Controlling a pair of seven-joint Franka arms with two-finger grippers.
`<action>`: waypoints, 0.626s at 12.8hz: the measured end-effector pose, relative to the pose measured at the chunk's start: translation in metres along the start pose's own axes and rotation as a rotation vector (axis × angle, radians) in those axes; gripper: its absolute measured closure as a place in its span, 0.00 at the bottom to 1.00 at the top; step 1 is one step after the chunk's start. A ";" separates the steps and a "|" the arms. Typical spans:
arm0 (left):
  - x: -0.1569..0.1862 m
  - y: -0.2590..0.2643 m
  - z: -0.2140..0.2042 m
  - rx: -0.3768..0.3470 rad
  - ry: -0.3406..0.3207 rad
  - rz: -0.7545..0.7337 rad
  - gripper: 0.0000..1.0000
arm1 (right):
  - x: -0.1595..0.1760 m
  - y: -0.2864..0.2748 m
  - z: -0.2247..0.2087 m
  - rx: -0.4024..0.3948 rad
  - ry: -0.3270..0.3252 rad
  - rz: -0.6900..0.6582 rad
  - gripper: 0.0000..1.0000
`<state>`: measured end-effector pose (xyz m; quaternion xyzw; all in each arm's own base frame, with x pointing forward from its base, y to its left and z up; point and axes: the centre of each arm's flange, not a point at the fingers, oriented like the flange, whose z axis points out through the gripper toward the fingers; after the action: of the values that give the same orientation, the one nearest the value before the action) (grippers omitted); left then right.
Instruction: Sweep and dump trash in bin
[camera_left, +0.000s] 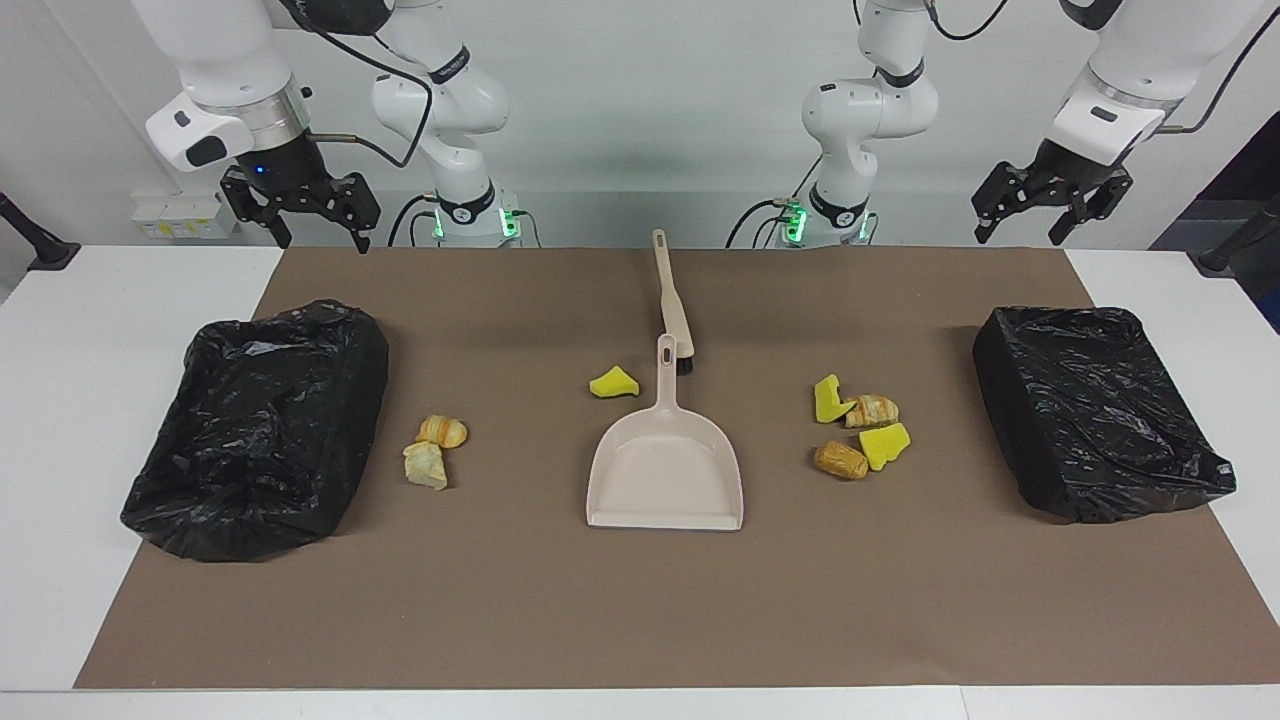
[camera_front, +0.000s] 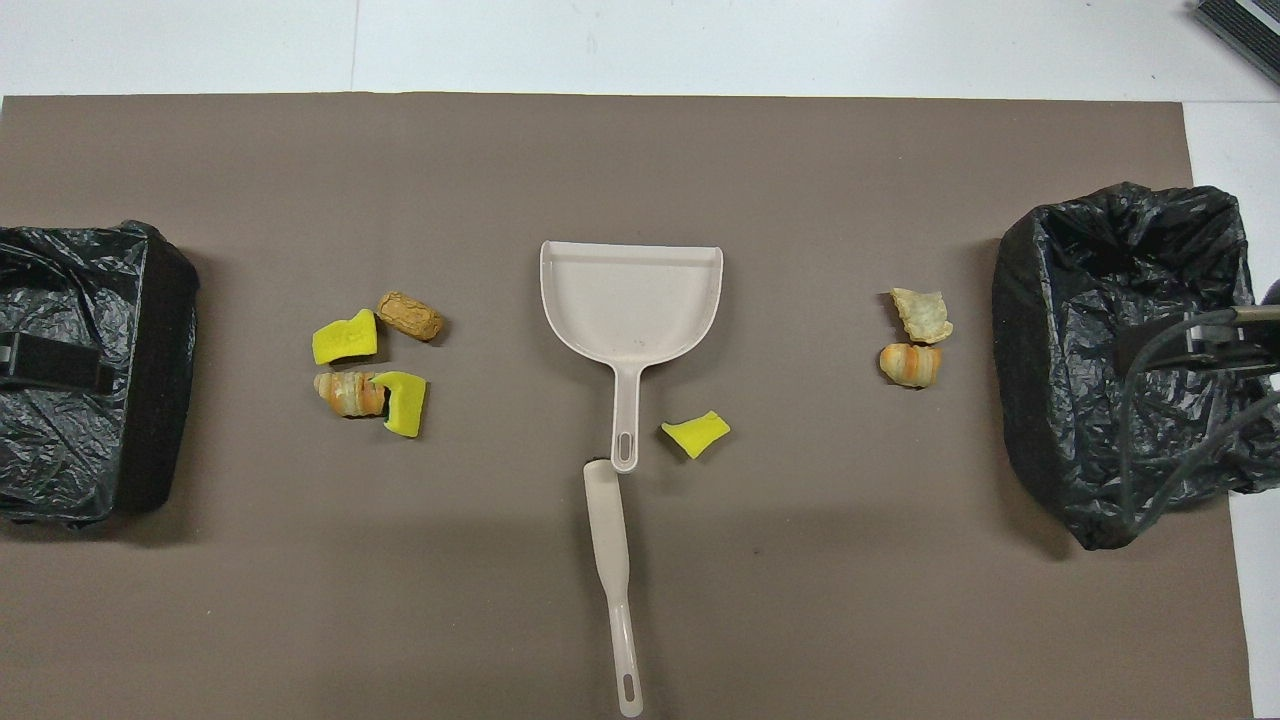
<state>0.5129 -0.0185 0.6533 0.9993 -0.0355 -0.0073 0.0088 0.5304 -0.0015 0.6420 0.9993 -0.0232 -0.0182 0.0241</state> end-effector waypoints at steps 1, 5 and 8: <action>0.000 0.000 0.000 0.000 -0.002 0.000 0.00 | -0.001 0.000 0.001 0.000 -0.010 0.000 0.00; -0.001 0.001 0.001 0.000 -0.006 0.001 0.00 | -0.005 -0.001 0.001 0.003 -0.031 -0.001 0.00; -0.001 0.002 0.001 0.000 -0.008 0.003 0.00 | -0.005 -0.003 0.001 0.017 -0.032 -0.004 0.00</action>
<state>0.5118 -0.0206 0.6520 0.9992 -0.0371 -0.0113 0.0087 0.5254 0.0018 0.6409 0.9991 -0.0218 -0.0339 0.0152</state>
